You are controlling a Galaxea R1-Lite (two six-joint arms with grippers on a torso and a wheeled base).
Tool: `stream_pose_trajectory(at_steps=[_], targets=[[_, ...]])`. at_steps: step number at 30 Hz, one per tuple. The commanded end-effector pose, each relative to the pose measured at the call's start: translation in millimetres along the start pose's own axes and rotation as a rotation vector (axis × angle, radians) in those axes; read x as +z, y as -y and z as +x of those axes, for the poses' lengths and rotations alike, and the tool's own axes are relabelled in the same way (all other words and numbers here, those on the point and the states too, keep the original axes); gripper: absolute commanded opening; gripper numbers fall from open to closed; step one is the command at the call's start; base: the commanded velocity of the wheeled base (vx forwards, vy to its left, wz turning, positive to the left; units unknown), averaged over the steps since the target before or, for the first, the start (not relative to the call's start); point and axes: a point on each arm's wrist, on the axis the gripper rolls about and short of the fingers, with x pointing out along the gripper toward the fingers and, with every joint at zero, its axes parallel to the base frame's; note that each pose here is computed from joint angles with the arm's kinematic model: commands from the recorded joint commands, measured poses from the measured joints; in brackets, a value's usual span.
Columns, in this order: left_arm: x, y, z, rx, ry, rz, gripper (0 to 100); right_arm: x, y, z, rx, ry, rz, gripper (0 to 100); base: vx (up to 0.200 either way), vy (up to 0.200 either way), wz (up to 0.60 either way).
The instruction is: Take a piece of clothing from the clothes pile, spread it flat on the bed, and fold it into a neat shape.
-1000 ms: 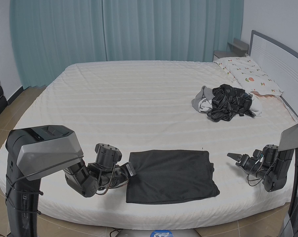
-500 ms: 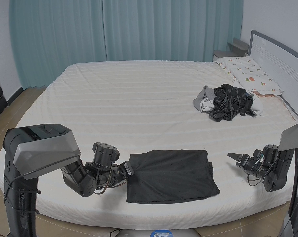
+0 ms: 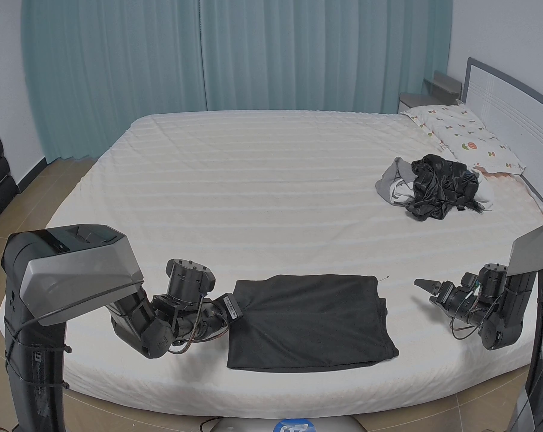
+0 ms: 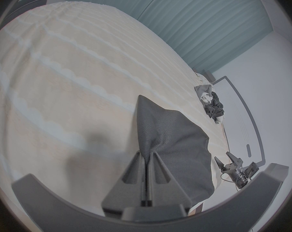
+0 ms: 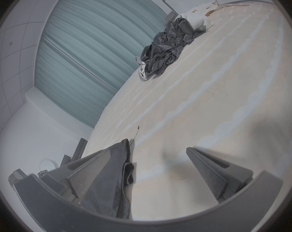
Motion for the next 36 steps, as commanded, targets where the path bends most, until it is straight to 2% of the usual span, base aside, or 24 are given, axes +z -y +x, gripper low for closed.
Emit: stream_pose_trajectory(at_steps=[1, 26, 36], targets=[[-0.4, -1.1, -1.1, 0.004, -0.002, -0.002, 0, 0.7, -0.4, 0.1, 0.005, 0.007, -0.005, 100, 0.000, 0.200, 0.00], [-5.0, -6.4, -4.2, 0.023, -0.018, -0.005, 0, -1.0, -1.8, 1.3, 0.008, 0.001, -0.007, 100, 0.000, 0.200, 0.00], [-7.4, -7.4, -3.6, 0.025, -0.025, -0.002, 0, -0.9, -1.3, 1.1, 0.006, 0.001, -0.006, 100, 0.000, 0.000, 0.00]])
